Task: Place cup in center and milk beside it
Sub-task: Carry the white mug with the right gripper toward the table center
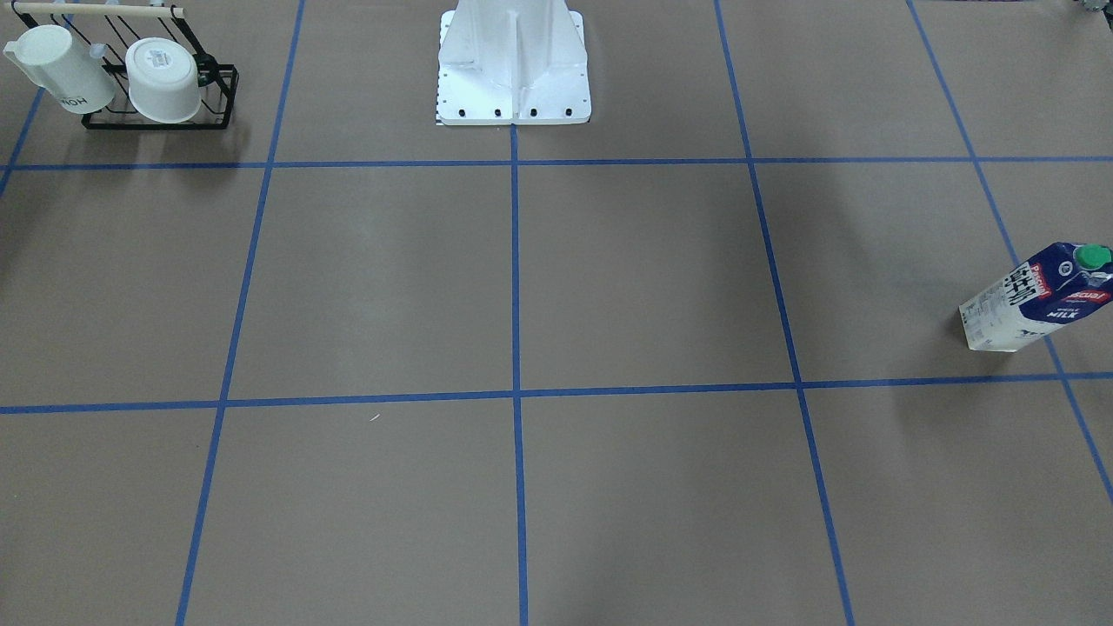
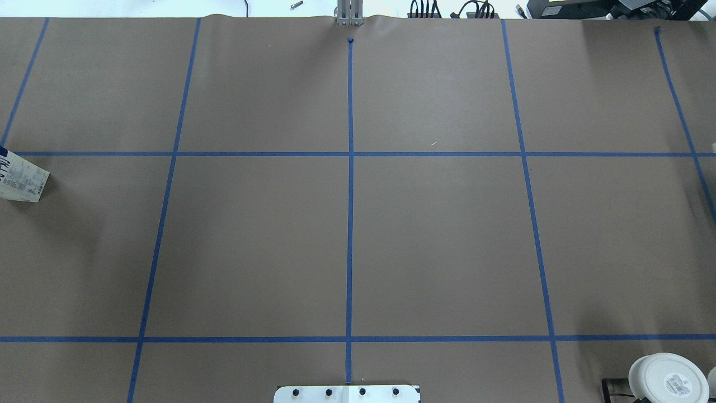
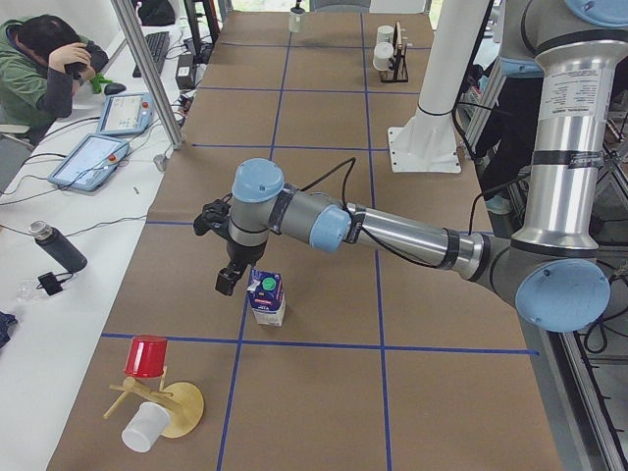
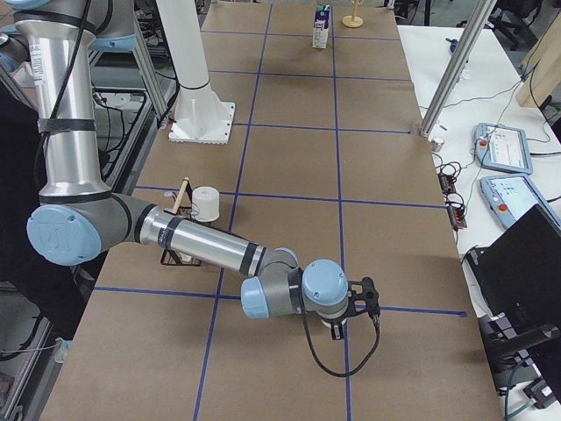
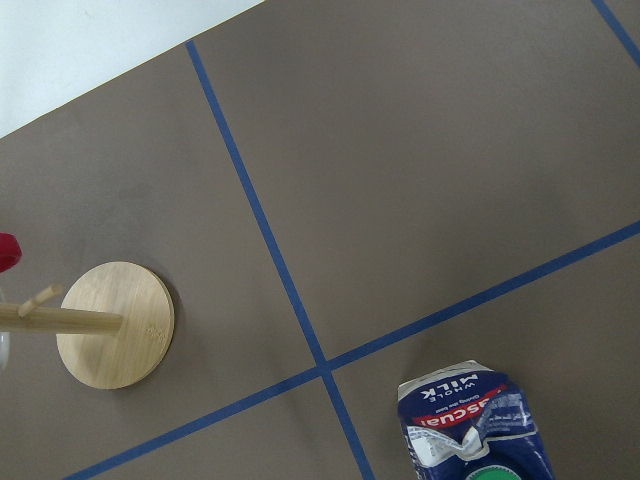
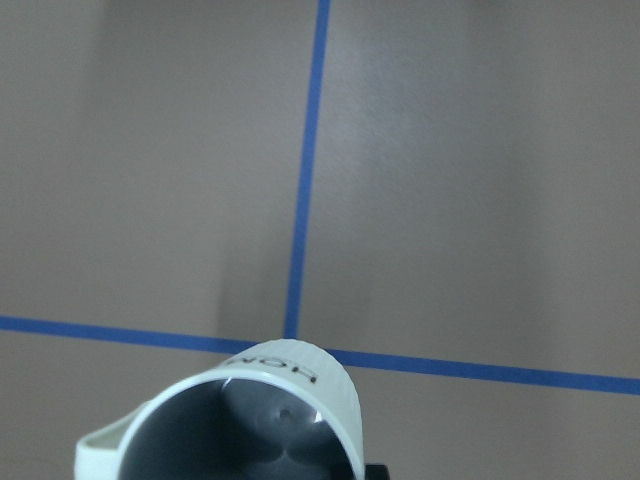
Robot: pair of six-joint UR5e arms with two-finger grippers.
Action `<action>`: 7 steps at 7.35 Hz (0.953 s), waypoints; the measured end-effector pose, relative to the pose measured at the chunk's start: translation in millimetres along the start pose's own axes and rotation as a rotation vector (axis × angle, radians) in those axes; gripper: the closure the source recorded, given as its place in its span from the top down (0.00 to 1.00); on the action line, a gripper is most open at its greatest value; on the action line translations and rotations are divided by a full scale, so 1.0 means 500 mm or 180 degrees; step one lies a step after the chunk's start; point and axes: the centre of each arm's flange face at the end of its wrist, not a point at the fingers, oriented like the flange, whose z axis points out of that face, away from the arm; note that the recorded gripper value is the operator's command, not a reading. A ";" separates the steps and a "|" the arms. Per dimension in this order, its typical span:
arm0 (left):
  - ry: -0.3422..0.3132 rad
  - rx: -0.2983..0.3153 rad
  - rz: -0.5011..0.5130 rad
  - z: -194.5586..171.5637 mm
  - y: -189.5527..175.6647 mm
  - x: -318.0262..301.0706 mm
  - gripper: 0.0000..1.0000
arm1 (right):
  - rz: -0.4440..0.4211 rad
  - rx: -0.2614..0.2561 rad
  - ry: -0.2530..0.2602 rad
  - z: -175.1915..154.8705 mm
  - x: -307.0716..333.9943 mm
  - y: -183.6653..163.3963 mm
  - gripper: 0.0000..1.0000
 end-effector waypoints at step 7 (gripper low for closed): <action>0.0002 -0.0011 -0.0008 0.004 0.001 -0.002 0.98 | 0.1110 0.0004 -0.0318 0.025 -0.782 -0.090 0.00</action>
